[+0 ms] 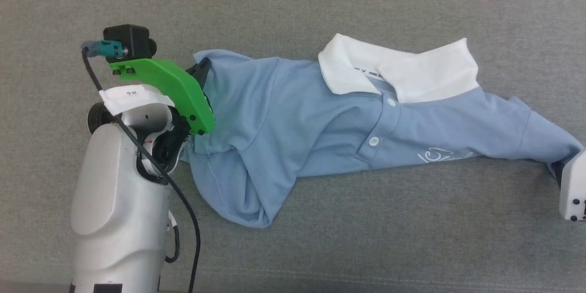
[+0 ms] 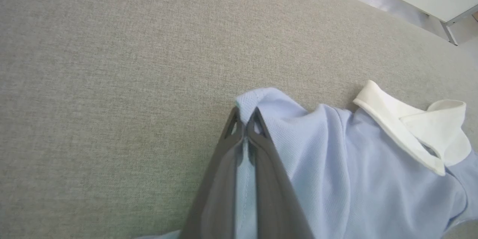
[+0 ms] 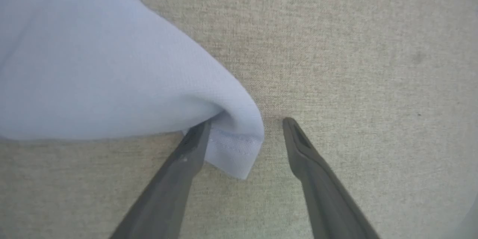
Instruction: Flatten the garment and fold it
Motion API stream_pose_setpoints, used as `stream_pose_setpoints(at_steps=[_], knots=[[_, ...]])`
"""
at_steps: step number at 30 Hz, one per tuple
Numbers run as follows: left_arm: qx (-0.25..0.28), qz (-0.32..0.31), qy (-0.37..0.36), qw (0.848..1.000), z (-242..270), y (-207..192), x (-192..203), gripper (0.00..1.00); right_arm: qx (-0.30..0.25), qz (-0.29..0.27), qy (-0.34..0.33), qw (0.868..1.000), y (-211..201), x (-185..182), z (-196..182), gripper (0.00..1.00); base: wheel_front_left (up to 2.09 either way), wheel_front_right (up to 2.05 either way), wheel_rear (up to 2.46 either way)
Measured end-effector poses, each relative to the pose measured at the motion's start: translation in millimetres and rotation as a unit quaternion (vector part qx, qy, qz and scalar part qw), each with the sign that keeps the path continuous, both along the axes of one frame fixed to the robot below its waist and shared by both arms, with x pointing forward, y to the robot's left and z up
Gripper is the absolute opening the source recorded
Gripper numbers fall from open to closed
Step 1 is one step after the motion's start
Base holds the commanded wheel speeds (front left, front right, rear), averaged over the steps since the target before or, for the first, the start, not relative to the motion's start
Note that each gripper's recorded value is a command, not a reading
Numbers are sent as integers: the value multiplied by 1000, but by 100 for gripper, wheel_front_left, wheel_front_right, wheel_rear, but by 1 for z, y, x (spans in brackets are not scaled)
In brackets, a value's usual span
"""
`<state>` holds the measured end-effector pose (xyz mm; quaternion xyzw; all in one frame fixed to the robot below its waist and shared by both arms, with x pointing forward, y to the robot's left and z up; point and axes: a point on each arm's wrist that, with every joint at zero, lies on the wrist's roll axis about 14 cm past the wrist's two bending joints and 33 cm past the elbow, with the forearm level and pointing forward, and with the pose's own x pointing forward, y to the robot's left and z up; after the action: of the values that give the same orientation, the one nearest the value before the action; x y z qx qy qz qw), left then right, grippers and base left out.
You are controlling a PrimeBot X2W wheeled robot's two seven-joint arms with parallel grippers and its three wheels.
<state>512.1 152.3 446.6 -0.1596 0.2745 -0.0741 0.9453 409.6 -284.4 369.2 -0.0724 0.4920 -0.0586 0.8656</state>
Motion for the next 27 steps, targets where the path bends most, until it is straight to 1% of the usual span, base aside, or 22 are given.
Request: stream_pose_setpoints(at_steps=[1,2,3,4,9,12,15,17,19,21,23,24,26,27], knots=[[0,1,2,1000,-2,1,0,0,-1,4,3,1000,1,1,-2,100,0,0,0],[0,2,4,1000,-4,2,0,0,2,4,7,1000,2,2,-4,86,0,0,0],[1,3,6,1000,-5,2,0,0,6,5,8,1000,3,4,-5,31,0,0,0],[1,3,6,1000,-6,3,0,0,8,6,7,1000,4,5,-6,0,0,0,0],[-3,5,5,1000,-6,2,-2,0,26,13,1,1000,13,7,-4,0,0,0,0],[-5,7,0,1000,-2,2,-3,0,29,17,-14,999,14,10,3,0,0,0,0],[-16,10,-12,1000,8,0,-3,0,42,25,-48,998,20,20,19,0,0,0,0],[-26,14,-25,999,17,1,-2,0,66,25,-88,994,29,33,38,0,0,0,0],[-42,20,-43,998,30,0,-2,0,105,27,-139,984,43,52,66,0,0,0,0],[-50,22,-61,997,45,0,-1,0,125,36,-189,973,53,68,98,0,0,0,0],[-67,26,-91,993,69,0,3,0,145,48,-253,955,60,86,141,0,0,0,0],[-73,27,-104,992,80,0,6,0,155,51,-275,947,64,92,158,0,0,0,0],[-86,33,-153,984,118,3,13,0,180,61,-325,926,72,102,200,0,0,0,0],[-90,34,-172,980,133,4,15,0,185,66,-341,919,75,106,216,0,0,0,0]])
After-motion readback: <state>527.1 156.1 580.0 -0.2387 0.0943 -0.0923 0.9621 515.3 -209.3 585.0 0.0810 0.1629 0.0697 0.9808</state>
